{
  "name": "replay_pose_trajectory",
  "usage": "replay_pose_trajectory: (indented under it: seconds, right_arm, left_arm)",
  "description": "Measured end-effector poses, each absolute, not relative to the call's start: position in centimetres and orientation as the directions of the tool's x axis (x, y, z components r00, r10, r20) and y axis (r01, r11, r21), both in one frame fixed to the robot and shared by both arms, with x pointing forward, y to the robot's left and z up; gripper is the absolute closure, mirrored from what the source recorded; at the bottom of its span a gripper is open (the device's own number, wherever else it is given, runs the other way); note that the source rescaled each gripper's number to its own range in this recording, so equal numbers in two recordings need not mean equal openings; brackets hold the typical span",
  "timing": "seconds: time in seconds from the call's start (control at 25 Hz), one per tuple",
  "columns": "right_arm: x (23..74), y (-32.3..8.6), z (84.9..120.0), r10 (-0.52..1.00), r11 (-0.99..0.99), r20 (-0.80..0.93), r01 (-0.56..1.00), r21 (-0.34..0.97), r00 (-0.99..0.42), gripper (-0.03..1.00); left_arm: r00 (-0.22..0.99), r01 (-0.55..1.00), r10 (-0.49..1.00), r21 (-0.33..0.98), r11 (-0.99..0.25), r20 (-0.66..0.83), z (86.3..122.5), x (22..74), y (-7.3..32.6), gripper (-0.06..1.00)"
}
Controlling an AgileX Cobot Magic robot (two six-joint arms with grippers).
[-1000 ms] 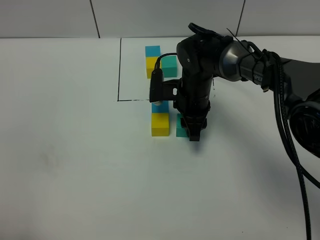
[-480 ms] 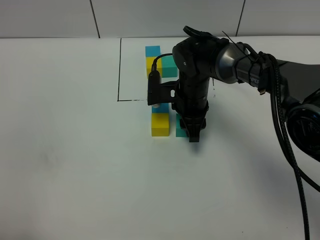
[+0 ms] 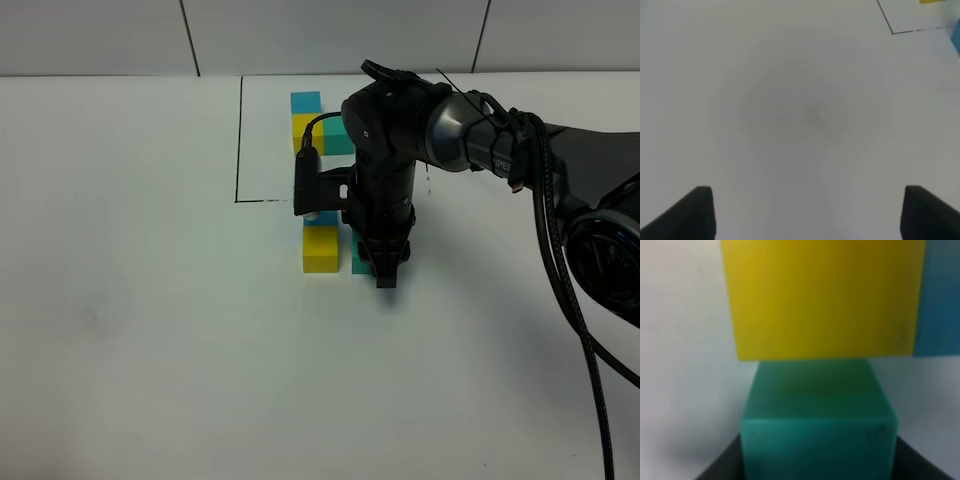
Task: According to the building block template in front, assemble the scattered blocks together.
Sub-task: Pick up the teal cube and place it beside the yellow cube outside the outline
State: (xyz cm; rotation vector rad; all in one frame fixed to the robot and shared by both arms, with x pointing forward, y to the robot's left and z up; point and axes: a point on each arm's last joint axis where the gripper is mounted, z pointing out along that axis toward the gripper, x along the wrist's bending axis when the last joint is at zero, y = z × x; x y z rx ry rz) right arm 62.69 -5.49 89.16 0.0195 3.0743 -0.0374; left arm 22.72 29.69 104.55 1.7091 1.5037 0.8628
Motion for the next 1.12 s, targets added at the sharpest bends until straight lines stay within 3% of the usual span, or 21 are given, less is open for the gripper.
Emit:
replay_pose_trajectory:
  seconds: [1.12]
  right_arm:
    - [62.67, -5.06, 88.96, -0.002, 1.0, -0.088, 0.0, -0.021, -0.996, 0.96]
  left_arm:
    - [0.108, 0.533, 0.993, 0.841, -0.091, 0.039, 104.55, 22.72, 29.7, 0.08]
